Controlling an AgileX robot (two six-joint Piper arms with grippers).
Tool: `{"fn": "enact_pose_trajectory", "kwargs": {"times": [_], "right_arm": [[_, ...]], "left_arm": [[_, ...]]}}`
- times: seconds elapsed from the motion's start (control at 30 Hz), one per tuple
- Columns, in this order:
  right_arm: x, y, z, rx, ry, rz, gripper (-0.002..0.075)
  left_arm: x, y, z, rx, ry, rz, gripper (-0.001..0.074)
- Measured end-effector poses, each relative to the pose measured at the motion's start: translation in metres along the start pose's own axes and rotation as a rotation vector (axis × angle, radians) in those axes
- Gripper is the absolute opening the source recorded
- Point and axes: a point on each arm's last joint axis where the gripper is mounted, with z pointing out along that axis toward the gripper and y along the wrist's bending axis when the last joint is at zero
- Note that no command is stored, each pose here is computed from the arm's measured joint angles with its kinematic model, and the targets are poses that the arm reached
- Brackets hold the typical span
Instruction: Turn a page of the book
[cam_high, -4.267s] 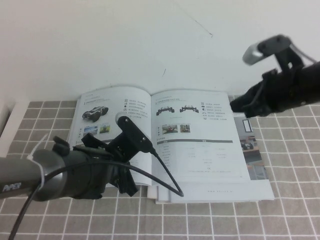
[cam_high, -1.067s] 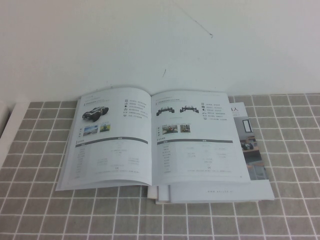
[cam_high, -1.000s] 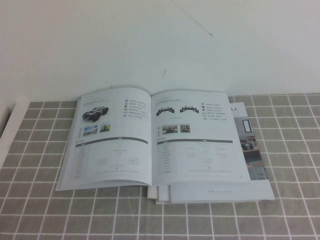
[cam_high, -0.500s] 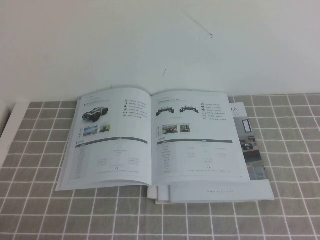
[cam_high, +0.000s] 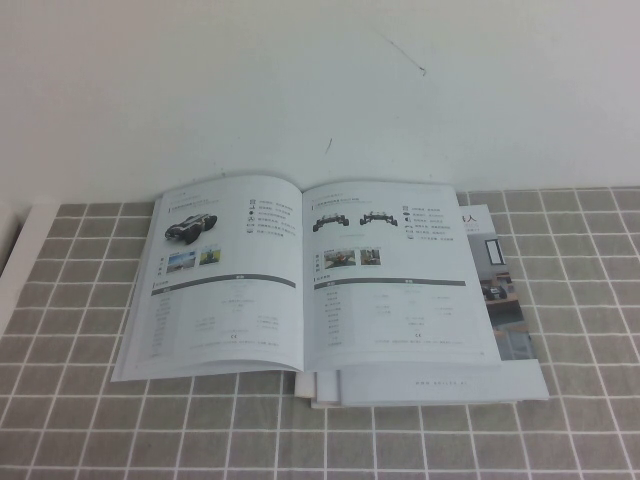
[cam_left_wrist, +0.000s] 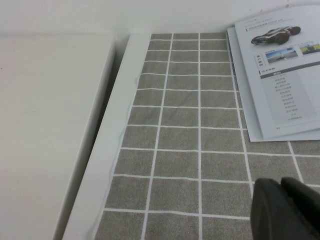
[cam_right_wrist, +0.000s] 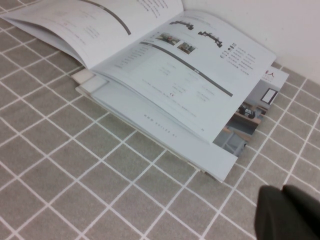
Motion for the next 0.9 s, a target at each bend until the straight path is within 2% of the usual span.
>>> {"fn": "enact_pose_trajectory", "kwargs": {"times": [0.53, 0.67, 0.77, 0.9], "right_arm": [[0.000, 0.000, 0.000, 0.005, -0.005, -0.006, -0.0001], [-0.004, -0.004, -0.012, 0.121, -0.114, -0.060, -0.0001], [-0.006, -0.004, -0.026, 0.230, -0.267, -0.084, -0.0001], [0.014, -0.003, -0.020, 0.315, -0.323, -0.084, -0.0001]], "left_arm": [[0.000, 0.000, 0.000, 0.000, 0.000, 0.000, -0.0002], [0.000, 0.000, 0.000, 0.000, 0.000, 0.001, -0.0002], [0.000, 0.000, 0.000, 0.000, -0.001, 0.001, -0.0002], [0.000, 0.000, 0.000, 0.000, -0.002, 0.001, -0.0002]]}}
